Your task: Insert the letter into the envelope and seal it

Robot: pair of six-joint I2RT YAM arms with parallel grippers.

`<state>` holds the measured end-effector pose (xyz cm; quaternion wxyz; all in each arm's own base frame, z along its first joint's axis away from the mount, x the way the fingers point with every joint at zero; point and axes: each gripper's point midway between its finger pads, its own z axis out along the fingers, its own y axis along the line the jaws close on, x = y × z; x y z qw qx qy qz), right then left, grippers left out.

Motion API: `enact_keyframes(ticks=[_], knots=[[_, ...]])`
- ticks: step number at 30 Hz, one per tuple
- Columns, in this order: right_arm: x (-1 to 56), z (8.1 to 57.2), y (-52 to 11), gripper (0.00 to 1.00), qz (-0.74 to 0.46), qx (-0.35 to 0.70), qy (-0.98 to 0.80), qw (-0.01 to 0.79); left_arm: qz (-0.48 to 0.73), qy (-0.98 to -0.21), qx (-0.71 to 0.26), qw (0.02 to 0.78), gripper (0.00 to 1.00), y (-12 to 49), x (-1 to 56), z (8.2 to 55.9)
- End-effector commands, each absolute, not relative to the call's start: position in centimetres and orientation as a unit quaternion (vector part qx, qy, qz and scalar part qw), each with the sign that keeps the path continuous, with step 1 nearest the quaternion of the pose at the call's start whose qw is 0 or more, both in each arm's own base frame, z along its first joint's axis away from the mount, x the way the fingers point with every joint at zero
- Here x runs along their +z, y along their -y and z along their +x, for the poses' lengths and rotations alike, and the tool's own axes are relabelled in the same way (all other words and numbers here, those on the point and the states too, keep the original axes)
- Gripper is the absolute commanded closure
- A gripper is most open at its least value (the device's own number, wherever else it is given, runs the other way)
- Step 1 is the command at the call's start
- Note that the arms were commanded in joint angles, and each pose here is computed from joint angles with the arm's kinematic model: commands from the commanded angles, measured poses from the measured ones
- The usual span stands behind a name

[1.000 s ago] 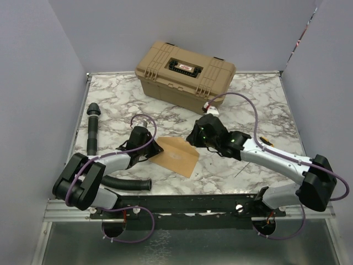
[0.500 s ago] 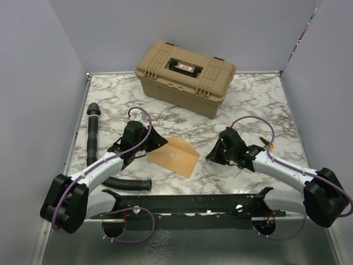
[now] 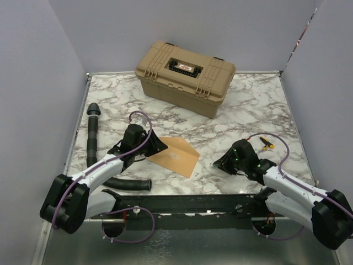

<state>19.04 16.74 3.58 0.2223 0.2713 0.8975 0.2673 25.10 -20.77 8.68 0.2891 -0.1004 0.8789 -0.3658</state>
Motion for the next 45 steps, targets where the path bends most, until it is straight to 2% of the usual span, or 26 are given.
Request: enact_keyframes(ticks=[1, 3, 5, 13, 17, 19, 22, 23, 25, 28, 36, 39, 45], knots=[[3.2, 19.8, -15.7, 0.53, 0.336, 0.272, -0.870, 0.236, -0.082, -0.881, -0.368, 0.286, 0.57, 21.1, 8.9, 25.2], [3.0, 19.8, -15.6, 0.42, 0.340, 0.267, -0.871, 0.233, -0.079, -0.882, -0.367, 0.284, 0.56, 21.1, 8.7, 25.2], [2.8, 19.6, -15.2, 0.37, 0.346, 0.255, -0.873, 0.230, -0.078, -0.884, -0.365, 0.281, 0.54, 21.1, 8.5, 25.1], [3.5, 19.6, -13.8, 0.24, 0.364, 0.219, -0.873, 0.242, -0.076, -0.884, -0.366, 0.279, 0.52, 21.2, 8.4, 25.1], [4.6, 19.8, -13.7, 0.23, 0.353, 0.221, -0.873, 0.254, -0.076, -0.884, -0.369, 0.278, 0.53, 21.3, 8.5, 25.0], [5.6, 20.1, -14.2, 0.27, 0.329, 0.231, -0.878, 0.260, -0.075, -0.882, -0.373, 0.278, 0.58, 21.4, 8.6, 25.1], [7.4, 20.2, -15.7, 0.50, 0.283, 0.254, -0.891, 0.248, -0.071, -0.879, -0.378, 0.281, 0.73, 21.6, 8.8, 25.2], [8.1, 20.3, -16.1, 0.55, 0.272, 0.258, -0.894, 0.246, -0.072, -0.880, -0.376, 0.281, 0.78, 21.5, 8.7, 25.2], [9.5, 20.6, -17.3, 0.61, 0.249, 0.283, -0.894, 0.242, -0.079, -0.883, -0.367, 0.281, 0.82, 21.3, 8.1, 25.3], [10.9, 21.4, -19.1, 0.65, 0.218, 0.319, -0.889, 0.245, -0.092, -0.890, -0.352, 0.276, 0.84, 20.8, 6.8, 25.1], [10.7, 24.3, -23.6, 0.66, 0.133, 0.327, -0.907, 0.231, -0.108, -0.905, -0.326, 0.252, 0.91, 20.2, 3.7, 23.8], [9.3, 26.2, -24.2, 0.66, 0.136, 0.300, -0.912, 0.245, -0.111, -0.911, -0.314, 0.243, 0.94, 19.9, 2.6, 23.4], [6.9, 29.4, -24.1, 0.76, 0.175, 0.273, -0.902, 0.287, -0.118, -0.920, -0.291, 0.234, 1.00, 19.1, 1.1, 22.7]])
